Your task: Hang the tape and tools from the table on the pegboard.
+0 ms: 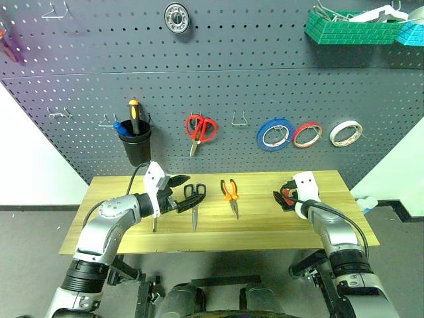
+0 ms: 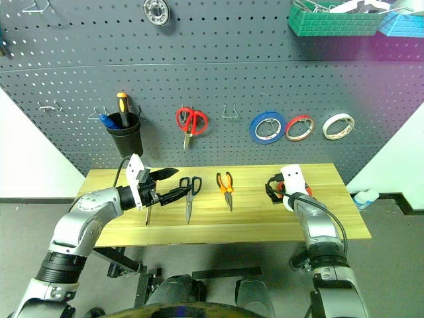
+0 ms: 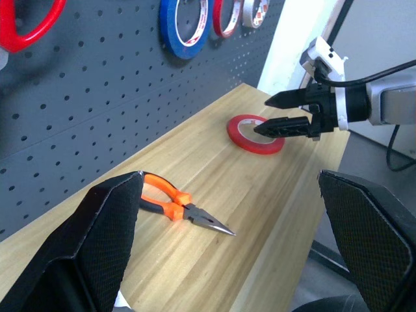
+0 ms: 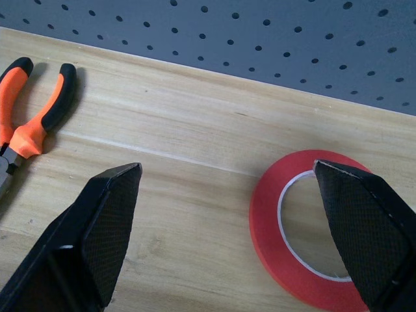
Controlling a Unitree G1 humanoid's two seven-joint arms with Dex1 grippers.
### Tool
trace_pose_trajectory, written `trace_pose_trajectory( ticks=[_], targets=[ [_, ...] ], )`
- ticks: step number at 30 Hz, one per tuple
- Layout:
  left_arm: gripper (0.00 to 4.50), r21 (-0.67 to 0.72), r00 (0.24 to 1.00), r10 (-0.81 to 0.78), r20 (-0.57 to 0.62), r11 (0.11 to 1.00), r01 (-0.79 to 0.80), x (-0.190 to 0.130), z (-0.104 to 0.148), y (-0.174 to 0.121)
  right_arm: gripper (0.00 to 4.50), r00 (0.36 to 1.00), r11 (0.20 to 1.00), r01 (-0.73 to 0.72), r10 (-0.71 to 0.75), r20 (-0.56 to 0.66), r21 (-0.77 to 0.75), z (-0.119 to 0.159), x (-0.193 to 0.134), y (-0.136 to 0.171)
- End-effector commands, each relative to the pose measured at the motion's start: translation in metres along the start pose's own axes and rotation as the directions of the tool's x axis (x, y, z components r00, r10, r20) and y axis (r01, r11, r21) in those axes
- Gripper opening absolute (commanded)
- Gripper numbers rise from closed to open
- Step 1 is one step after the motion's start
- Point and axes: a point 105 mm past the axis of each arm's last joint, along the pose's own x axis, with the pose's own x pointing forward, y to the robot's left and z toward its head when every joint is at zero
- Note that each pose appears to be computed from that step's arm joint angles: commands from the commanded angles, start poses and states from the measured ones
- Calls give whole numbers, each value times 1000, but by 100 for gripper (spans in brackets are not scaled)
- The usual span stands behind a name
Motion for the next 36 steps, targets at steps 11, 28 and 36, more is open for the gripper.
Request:
trace_pose_trajectory(
  ticks=[11, 28, 36],
  targets=[
    [449, 47, 999, -1, 42, 999, -1, 2, 16, 4, 444, 996, 1000, 25, -25, 90, 6, 25, 0, -3],
    [449, 53, 999, -12, 32, 999, 10, -3, 22, -10, 444, 996, 1000, 28, -28, 86, -6, 30, -13, -8],
    [449, 41, 1000, -15, 28, 999, 14, -2, 22, -17, 444, 998, 999, 41, -40, 52, -18, 26, -15, -19]
  ],
)
